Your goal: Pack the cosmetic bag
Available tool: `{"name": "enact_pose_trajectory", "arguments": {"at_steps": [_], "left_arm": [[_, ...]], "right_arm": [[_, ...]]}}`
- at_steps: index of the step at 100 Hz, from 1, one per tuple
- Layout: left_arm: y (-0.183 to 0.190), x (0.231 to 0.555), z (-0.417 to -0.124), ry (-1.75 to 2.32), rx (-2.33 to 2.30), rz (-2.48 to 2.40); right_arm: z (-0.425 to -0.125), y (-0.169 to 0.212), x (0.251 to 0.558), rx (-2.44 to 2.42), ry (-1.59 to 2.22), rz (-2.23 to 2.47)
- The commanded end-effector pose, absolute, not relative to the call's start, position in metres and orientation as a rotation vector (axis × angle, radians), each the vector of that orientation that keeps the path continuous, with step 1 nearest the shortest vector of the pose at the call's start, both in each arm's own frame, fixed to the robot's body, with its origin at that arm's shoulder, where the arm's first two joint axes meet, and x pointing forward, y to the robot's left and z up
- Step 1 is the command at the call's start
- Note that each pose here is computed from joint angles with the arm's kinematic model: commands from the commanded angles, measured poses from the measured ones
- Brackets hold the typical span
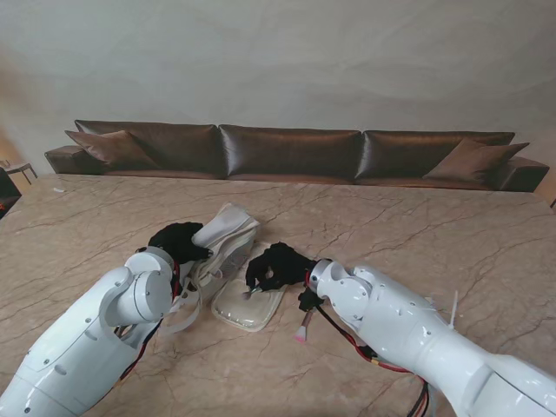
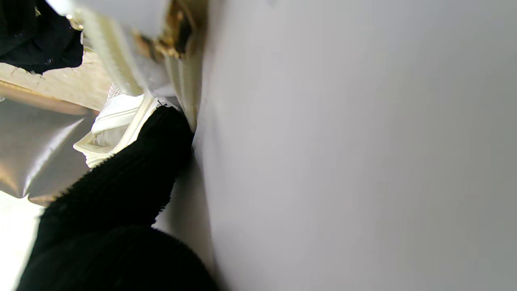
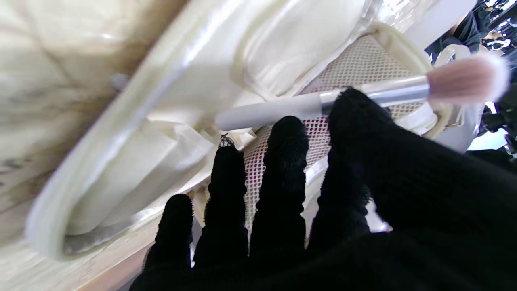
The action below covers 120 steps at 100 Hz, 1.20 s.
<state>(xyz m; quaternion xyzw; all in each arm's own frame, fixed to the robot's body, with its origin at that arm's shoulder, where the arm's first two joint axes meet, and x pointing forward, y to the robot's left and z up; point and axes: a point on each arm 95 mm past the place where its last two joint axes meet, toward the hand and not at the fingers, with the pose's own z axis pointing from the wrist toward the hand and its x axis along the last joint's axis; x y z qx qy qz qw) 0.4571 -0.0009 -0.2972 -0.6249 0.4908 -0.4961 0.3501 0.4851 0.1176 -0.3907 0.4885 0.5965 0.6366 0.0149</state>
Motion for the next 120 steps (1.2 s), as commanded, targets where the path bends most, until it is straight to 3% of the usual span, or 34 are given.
{"name": "enact_pose_trajectory", "arguments": {"at_steps": [1,120], "left_arm": [[-0.003,0.456,-0.297,1.266,-1.623,-1.292],[-0.004,0.456,-0.297,1.265,-1.626,-1.295]], "right_arm": [[-0.397,0.113,0.482,1.533,1.866,1.96],[-0.401,0.109,0.493,1.372,1.849,1.931]]}}
